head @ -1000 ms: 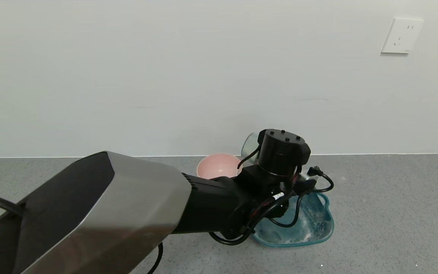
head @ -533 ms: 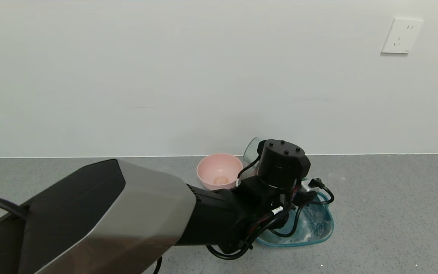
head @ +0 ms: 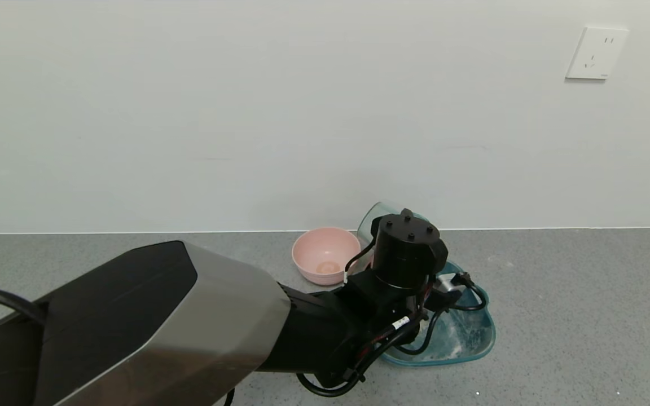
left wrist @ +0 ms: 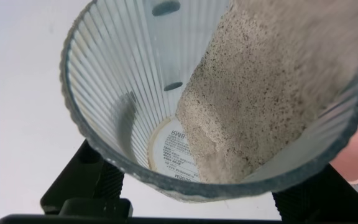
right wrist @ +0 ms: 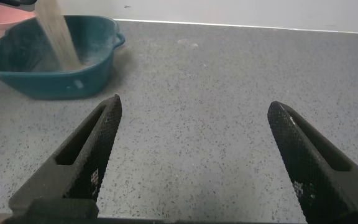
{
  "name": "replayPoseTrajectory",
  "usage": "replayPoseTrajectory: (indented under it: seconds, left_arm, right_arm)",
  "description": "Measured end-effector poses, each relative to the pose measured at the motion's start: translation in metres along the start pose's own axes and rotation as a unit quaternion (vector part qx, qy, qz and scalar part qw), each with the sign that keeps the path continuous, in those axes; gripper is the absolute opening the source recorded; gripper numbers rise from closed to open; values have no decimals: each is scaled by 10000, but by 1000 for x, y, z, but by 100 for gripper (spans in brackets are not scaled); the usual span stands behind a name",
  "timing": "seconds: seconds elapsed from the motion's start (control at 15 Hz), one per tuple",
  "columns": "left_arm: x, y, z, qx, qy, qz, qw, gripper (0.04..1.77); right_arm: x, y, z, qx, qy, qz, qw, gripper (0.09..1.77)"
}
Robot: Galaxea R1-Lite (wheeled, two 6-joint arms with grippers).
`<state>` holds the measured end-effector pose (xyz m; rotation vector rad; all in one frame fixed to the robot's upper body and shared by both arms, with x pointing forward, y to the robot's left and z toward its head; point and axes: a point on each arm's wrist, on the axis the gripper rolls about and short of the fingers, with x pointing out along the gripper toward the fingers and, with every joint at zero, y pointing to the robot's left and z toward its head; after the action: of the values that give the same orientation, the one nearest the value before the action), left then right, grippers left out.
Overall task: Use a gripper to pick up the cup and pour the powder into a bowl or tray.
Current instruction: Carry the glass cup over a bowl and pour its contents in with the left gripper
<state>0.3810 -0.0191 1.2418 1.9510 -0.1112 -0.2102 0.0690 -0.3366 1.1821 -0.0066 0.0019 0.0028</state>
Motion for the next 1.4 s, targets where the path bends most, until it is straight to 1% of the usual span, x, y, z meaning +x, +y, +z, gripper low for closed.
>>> replayPoseTrajectory:
  seconds: [0.13, 0.6, 0.93, 1.4]
  left_arm:
    - [0, -1, 0, 21, -2, -15, 10000, 129]
    - [-1, -3, 0, 330, 7, -25, 9995, 129]
    - [-2, -6, 1, 396, 7, -80, 9992, 129]
    - [-3, -7, 2, 497, 0, -87, 9987, 129]
  right_arm:
    - [0, 0, 0, 0, -2, 0, 10000, 171]
    - [0, 0, 0, 0, 0, 0, 10000, 171]
    - [0, 0, 0, -2, -2, 0, 10000, 171]
    - [0, 0, 0, -3, 0, 0, 10000, 171]
